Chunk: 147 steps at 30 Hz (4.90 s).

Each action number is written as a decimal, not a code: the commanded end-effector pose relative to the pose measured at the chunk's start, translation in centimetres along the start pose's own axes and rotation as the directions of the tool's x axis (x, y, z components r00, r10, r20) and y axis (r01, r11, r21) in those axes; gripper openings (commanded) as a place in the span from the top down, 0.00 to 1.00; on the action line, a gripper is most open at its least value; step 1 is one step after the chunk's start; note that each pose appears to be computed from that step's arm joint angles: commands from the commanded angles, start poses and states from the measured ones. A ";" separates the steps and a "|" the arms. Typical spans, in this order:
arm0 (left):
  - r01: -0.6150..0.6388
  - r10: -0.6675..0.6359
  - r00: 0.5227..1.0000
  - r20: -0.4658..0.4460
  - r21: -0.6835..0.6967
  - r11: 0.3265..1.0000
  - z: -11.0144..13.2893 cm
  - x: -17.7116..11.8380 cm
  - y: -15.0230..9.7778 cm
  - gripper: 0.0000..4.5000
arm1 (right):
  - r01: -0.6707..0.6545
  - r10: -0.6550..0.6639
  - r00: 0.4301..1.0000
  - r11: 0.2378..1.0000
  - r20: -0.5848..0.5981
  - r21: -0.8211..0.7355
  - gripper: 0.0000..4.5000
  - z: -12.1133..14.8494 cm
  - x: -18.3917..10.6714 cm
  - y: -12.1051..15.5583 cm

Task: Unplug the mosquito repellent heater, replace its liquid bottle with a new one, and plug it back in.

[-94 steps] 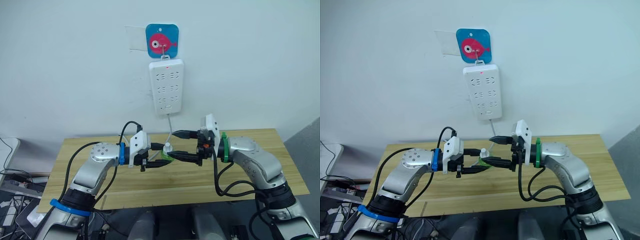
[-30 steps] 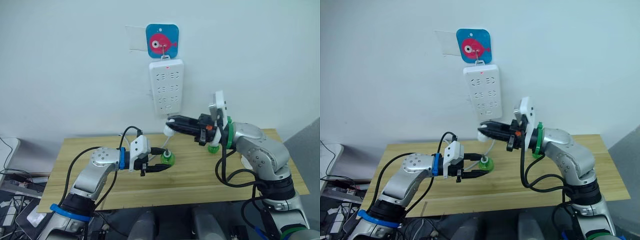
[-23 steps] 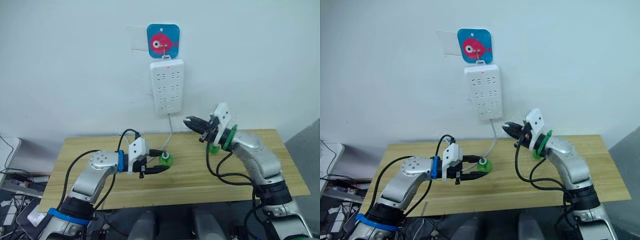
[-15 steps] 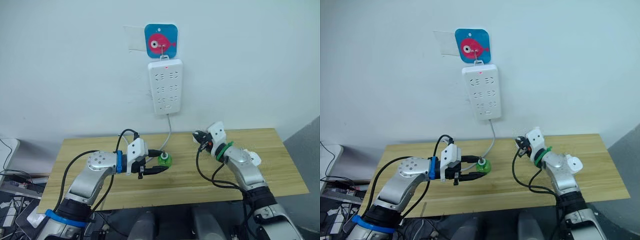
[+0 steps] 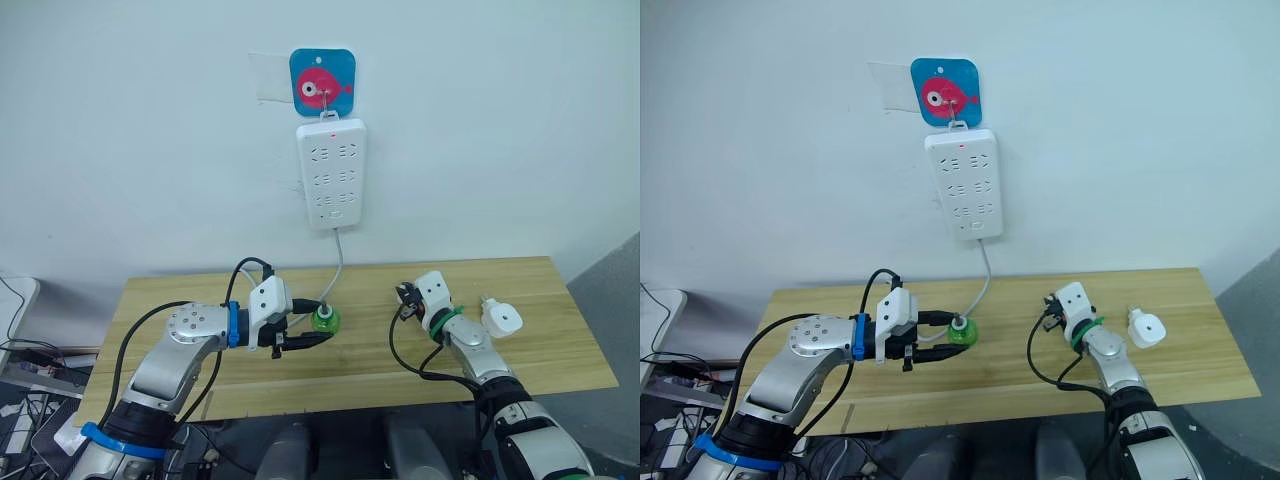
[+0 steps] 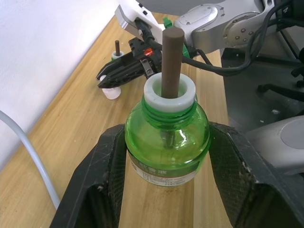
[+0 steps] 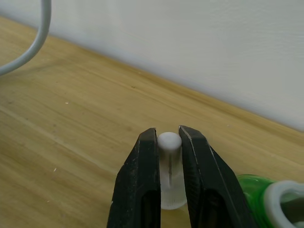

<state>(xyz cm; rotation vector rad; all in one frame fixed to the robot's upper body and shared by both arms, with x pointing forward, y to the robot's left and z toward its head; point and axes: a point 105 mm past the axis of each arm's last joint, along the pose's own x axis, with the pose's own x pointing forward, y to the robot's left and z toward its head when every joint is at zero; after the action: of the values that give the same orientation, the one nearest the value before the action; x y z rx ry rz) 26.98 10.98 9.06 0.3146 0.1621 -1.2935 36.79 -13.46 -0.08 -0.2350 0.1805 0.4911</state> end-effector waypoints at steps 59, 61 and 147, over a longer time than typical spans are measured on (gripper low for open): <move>0.009 -0.012 0.997 0.081 0.043 0.999 2.0 0.2 -0.2 0.43 | -0.808 0.796 0.550 0.584 0.254 -0.081 0.81 14.4 -6.2 12.7; -0.007 0.006 0.995 0.096 0.017 1.000 2.2 -0.1 0.1 0.31 | -0.798 0.776 0.568 0.601 0.275 -0.048 0.81 14.9 -6.2 12.2; -0.236 0.175 0.902 0.395 0.111 0.965 6.2 3.5 0.2 0.49 | -0.028 0.106 0.806 0.989 -0.583 0.142 0.00 1.7 -13.4 -13.2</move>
<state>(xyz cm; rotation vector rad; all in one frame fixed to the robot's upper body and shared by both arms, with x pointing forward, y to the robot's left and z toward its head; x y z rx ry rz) 27.96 6.39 13.20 0.1902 -0.2576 -1.1182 31.36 -29.47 6.87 -0.2012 0.8371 0.4711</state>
